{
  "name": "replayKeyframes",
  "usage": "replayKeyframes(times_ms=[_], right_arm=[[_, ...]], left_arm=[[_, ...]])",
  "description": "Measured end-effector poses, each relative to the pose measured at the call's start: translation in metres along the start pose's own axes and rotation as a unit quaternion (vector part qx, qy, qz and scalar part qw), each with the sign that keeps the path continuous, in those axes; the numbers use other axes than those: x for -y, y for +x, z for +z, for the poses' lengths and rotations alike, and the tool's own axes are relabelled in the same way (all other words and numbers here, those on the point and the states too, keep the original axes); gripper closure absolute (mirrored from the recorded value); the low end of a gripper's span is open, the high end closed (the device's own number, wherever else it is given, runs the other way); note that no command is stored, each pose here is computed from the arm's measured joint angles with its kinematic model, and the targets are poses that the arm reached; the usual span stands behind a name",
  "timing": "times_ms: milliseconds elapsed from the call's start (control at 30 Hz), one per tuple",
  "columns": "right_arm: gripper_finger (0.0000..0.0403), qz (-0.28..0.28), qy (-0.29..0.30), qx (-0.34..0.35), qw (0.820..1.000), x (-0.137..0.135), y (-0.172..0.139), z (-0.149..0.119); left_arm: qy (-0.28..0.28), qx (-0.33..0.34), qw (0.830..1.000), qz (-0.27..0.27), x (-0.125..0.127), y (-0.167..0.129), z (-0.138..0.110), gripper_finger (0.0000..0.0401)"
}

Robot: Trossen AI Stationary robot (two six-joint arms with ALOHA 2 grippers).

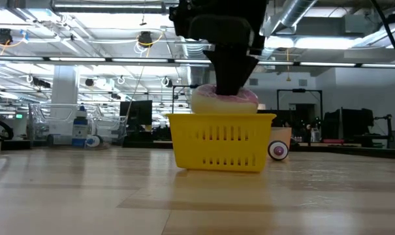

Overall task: Pick & Place Food Item
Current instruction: Put the pink donut into the yellow bin

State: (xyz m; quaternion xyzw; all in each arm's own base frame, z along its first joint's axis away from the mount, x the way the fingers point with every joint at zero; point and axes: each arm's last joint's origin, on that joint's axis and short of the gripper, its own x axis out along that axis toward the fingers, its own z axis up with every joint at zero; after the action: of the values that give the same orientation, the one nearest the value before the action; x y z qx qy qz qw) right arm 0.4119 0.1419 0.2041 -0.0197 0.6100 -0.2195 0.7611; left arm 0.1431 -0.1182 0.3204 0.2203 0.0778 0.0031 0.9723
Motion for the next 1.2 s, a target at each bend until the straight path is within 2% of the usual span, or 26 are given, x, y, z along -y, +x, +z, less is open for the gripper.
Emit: replayKeyframes(times_ms=[167, 467, 600, 767, 967, 1200], right_arm=[[0.0317, -0.008, -0.003, 0.005, 1.000, -0.004, -0.002, -0.003], [0.0218, -0.042, 0.006, 0.033, 0.999, -0.005, -0.004, -0.005], [0.0192, -0.047, 0.015, 0.040, 0.998, -0.006, -0.005, -0.005], [0.0187, -0.049, 0.025, 0.050, 0.997, -0.012, -0.009, -0.010], [0.0199, -0.047, 0.041, 0.061, 0.996, -0.023, -0.013, -0.019], [0.0216, -0.093, 0.046, 0.113, 0.988, -0.029, -0.018, -0.025]], left_arm=[[0.000, 0.000, 1.000, 0.000, 0.000, 0.000, 0.000, 0.0243], [0.000, 0.000, 1.000, 0.000, 0.000, 0.000, 0.000, 0.0243], [0.000, 0.000, 1.000, 0.000, 0.000, 0.000, 0.000, 0.0243], [0.000, 0.000, 1.000, 0.000, 0.000, 0.000, 0.000, 0.0243], [0.000, 0.000, 1.000, 0.001, 0.000, 0.000, 0.000, 0.0243], [-0.001, 0.000, 1.000, 0.001, 0.000, 0.000, 0.000, 0.0243]])
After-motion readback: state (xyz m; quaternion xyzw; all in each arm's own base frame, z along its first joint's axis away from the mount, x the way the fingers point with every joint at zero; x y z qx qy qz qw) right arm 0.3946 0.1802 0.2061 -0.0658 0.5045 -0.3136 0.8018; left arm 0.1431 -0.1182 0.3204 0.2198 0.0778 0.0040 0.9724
